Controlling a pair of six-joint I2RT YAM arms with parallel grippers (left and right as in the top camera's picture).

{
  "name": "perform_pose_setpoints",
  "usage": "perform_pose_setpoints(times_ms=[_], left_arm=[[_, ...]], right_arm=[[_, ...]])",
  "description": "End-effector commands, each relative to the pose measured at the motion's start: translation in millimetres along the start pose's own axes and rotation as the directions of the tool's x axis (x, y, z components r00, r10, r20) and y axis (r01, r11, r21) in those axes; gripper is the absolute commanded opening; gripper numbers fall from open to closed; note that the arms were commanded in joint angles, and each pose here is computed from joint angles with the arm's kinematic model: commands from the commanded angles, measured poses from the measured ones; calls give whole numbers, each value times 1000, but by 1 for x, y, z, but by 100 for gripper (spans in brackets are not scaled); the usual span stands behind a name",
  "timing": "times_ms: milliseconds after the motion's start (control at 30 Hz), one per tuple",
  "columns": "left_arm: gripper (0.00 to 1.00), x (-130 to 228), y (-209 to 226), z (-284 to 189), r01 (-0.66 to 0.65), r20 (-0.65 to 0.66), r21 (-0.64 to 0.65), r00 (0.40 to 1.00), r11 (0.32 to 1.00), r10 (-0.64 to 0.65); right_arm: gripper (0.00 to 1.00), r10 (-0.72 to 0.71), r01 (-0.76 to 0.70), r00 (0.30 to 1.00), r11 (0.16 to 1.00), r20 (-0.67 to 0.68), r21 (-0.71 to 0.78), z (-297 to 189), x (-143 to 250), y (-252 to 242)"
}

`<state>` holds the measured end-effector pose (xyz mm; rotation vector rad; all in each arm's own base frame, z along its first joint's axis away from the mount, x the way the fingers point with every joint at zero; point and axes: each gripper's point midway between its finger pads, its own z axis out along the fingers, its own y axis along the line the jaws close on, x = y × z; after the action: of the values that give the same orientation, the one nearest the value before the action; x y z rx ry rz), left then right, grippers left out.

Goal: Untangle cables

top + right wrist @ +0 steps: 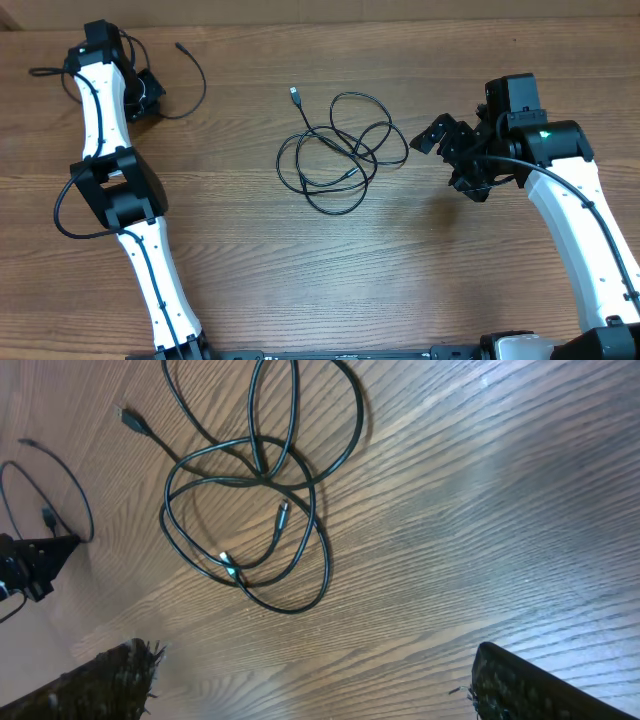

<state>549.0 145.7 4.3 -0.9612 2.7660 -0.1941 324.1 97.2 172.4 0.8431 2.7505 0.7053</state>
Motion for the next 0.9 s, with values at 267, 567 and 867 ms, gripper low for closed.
perform_pose_setpoints(times_ms=[267,567,867], left_arm=[[4,10,-78,36,146,-158,450,984,881,-83],[4,-13,-51,-5,180,-82,344,983,922,-162],[55,-29,-21,-92,176,102,190,975,966,-198]], right_arm=[[100,-14,14,1000,1000,22,-11,-6,-3,4],[100,-14,14,1000,1000,22,-11,-6,-3,4],[100,-14,14,1000,1000,22,-11,-6,-3,4]])
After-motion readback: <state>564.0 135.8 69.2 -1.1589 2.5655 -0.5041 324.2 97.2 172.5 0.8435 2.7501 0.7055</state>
